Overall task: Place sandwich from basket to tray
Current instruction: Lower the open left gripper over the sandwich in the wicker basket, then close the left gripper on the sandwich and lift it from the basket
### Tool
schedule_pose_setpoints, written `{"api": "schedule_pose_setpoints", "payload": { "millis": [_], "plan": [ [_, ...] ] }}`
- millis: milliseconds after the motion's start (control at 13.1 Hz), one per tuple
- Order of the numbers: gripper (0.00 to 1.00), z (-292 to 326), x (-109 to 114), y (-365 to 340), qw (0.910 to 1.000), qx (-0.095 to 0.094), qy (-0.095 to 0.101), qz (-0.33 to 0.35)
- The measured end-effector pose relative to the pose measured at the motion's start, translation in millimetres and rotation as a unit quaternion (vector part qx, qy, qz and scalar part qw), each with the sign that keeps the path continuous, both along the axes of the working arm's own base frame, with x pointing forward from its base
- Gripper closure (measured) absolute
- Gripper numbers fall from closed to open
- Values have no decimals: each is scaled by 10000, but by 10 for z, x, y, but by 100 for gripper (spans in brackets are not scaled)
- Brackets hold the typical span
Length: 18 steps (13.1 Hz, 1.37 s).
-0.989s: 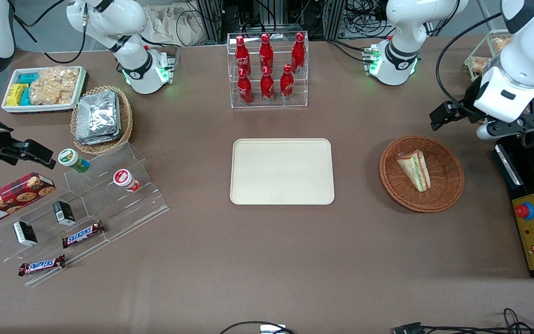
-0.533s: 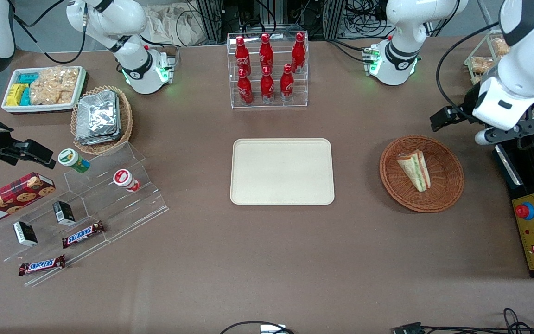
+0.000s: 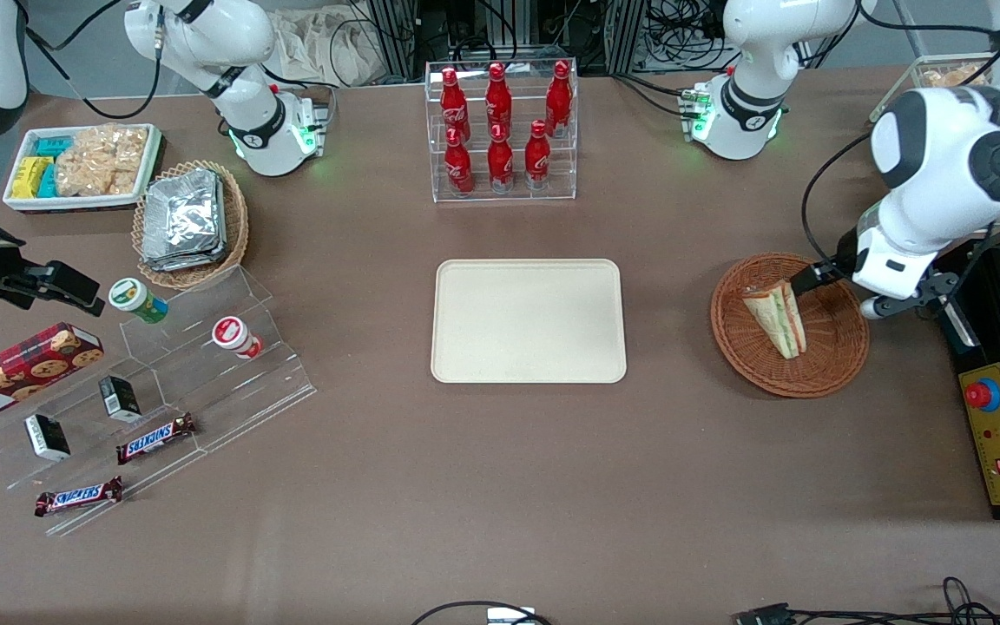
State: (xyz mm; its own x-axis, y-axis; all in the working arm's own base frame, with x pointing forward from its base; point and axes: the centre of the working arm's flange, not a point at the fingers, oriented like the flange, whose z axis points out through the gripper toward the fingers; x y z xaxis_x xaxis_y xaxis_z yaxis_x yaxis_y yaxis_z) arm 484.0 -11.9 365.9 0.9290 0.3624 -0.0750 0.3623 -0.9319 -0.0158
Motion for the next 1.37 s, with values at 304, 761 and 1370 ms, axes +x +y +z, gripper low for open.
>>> {"api": "schedule_pose_setpoints", "payload": {
  "millis": [304,761,1370],
  "plan": [
    [0,-771,-203,3,9997,-31,-148,196],
    [0,-1281,-247,-5,9996,-112,-5,241],
    [63,-1205,-212,-8,9996,-105,-55,238]
  ]
}}
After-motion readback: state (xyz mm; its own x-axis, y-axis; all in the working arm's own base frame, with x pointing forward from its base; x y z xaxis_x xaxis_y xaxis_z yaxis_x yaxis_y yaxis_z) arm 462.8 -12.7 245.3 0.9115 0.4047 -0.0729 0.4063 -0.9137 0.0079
